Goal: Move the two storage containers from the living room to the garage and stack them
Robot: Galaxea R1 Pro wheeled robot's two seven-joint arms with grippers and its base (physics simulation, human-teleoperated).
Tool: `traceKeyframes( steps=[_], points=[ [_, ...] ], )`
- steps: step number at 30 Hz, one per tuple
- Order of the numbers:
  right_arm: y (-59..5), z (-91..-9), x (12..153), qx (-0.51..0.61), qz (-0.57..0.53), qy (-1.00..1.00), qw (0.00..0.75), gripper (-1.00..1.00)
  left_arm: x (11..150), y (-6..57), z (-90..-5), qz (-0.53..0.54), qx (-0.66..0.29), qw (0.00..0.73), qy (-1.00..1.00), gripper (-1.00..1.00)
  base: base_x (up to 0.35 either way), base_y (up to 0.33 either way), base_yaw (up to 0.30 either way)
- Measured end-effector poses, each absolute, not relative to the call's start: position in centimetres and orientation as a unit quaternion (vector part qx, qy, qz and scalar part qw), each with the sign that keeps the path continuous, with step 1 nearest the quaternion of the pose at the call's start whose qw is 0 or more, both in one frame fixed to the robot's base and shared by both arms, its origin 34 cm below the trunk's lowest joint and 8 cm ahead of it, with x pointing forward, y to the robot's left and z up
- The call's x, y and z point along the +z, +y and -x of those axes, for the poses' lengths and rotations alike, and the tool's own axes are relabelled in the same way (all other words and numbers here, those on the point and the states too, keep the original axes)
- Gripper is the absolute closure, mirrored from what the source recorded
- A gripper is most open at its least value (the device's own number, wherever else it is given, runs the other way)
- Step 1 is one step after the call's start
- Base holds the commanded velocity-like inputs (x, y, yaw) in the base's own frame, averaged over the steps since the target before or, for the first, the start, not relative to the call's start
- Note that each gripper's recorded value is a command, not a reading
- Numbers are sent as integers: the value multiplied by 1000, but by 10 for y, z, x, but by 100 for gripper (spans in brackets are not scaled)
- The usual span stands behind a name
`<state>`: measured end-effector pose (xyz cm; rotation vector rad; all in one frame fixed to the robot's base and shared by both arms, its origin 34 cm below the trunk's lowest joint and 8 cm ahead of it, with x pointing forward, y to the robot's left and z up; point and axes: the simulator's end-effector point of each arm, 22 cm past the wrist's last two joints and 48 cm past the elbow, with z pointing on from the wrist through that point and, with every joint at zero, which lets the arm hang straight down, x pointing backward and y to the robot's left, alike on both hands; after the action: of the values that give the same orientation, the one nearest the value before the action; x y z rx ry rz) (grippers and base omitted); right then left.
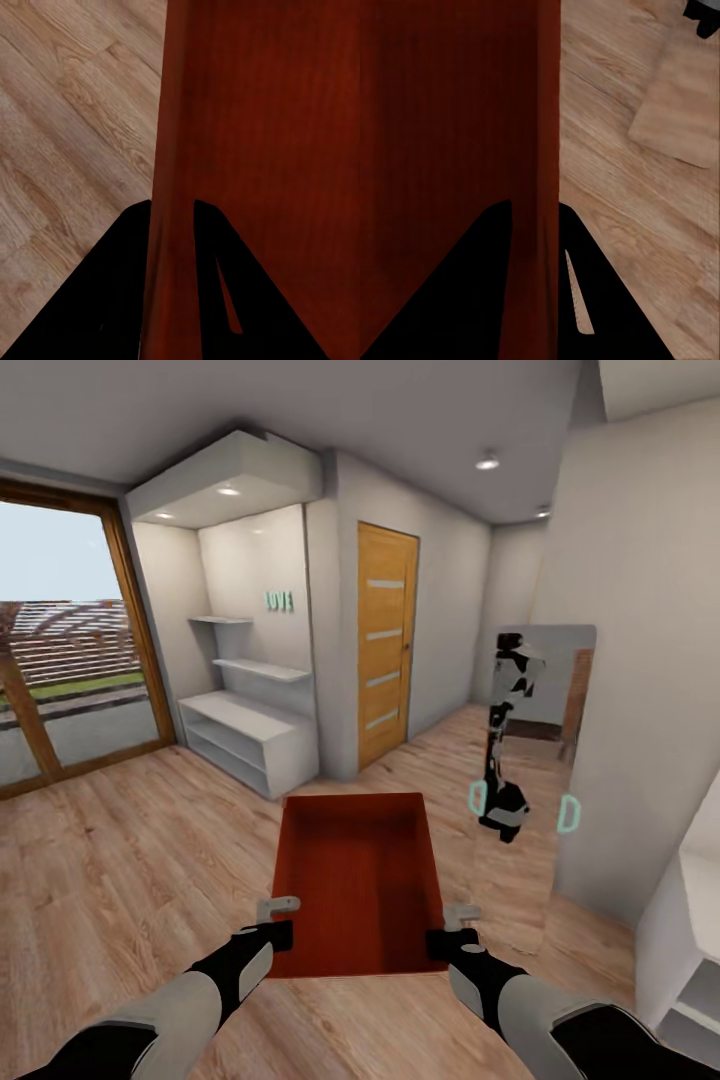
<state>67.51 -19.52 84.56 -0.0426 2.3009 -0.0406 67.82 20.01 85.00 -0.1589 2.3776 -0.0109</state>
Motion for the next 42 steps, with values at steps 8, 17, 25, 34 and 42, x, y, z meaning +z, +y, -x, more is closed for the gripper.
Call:
traceKeyframes(
  steps=[8, 17, 25, 34, 42],
  points=[
    [-194, -675, 846, -17, 17, 913, 408, 100, 850, 201, -678, 62, -5, 370, 927, 100, 324, 0, 267],
    [-194, -675, 846, -17, 16, 913, 408, 100, 850, 201, -679, 61, -5, 370, 927, 100, 324, 0, 93],
    [-194, -675, 845, -17, 16, 913, 407, 100, 850, 202, -678, 61, -5, 369, 927, 100, 324, 0, 2],
    [-194, -675, 846, -17, 16, 913, 408, 100, 850, 201, -679, 61, -5, 370, 927, 100, 324, 0, 0],
    [-193, -675, 846, -18, 16, 913, 408, 100, 850, 202, -679, 61, -5, 371, 927, 100, 324, 0, 0]
  ],
)
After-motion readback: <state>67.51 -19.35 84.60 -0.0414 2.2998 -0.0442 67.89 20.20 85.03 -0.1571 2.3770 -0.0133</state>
